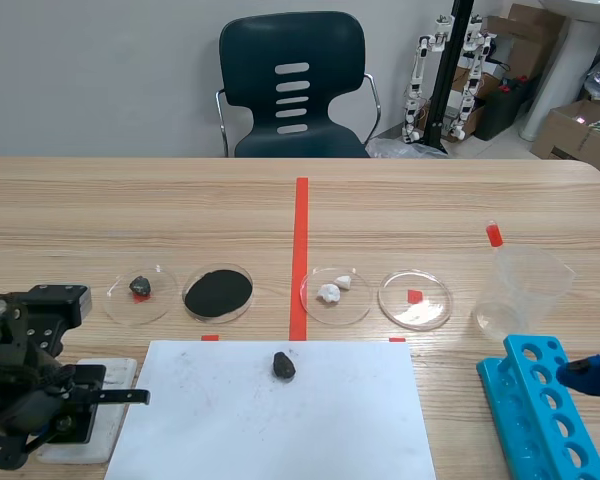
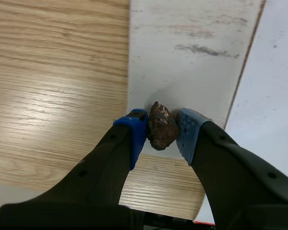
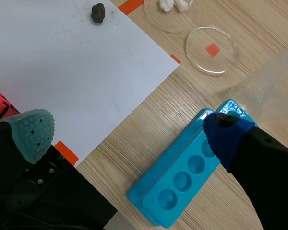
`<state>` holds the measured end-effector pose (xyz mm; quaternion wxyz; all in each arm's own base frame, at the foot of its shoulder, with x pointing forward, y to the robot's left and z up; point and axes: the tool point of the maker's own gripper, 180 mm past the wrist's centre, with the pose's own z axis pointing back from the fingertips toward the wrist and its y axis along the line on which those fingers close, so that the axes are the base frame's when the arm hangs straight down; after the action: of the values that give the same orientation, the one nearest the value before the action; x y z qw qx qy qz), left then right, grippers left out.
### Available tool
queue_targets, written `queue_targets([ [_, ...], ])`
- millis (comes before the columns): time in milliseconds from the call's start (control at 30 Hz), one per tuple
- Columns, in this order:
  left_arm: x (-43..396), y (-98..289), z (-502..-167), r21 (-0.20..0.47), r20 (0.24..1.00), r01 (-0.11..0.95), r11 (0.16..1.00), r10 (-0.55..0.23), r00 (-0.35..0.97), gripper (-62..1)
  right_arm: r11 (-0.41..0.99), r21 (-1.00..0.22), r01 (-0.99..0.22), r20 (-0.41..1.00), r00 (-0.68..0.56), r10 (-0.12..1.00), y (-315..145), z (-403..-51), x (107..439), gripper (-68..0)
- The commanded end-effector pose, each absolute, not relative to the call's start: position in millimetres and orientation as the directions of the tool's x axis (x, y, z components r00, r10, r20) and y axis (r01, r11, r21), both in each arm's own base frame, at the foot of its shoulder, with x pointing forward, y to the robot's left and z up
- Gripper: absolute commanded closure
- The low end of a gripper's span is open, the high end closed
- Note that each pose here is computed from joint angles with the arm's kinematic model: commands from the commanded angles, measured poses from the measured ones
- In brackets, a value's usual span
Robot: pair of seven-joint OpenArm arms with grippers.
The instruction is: Rub the mineral on the streak plate below the first streak
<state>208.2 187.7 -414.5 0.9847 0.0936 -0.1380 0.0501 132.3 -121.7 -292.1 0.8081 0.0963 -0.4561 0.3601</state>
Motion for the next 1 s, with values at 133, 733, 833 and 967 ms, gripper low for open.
queue_targets([
  [133, 200, 206, -416, 0.235, 0.26, -0.141, 0.962, 0.078, 0.962, -10.0, 0.721, -0.184, -0.668, 0.819, 0.3, 0.488, -120, -284, 137, -65.7],
  [733, 205, 164, -422, 0.056, 0.266, -0.049, 0.997, 0.032, 0.963, -10.0, 0.721, -0.184, -0.668, 0.819, 0.3, 0.488, -120, -284, 137, -65.7],
  [833, 203, 195, -418, 0.216, 0.272, -0.106, 0.971, 0.045, 0.961, -10.0, 0.721, -0.184, -0.668, 0.819, 0.3, 0.488, -120, -284, 137, -65.7],
  [967, 202, 219, -410, 0.337, 0.292, -0.16, 0.928, 0.058, 0.955, -10.0, 0.721, -0.184, -0.668, 0.819, 0.3, 0.488, -120, -284, 137, -65.7],
])
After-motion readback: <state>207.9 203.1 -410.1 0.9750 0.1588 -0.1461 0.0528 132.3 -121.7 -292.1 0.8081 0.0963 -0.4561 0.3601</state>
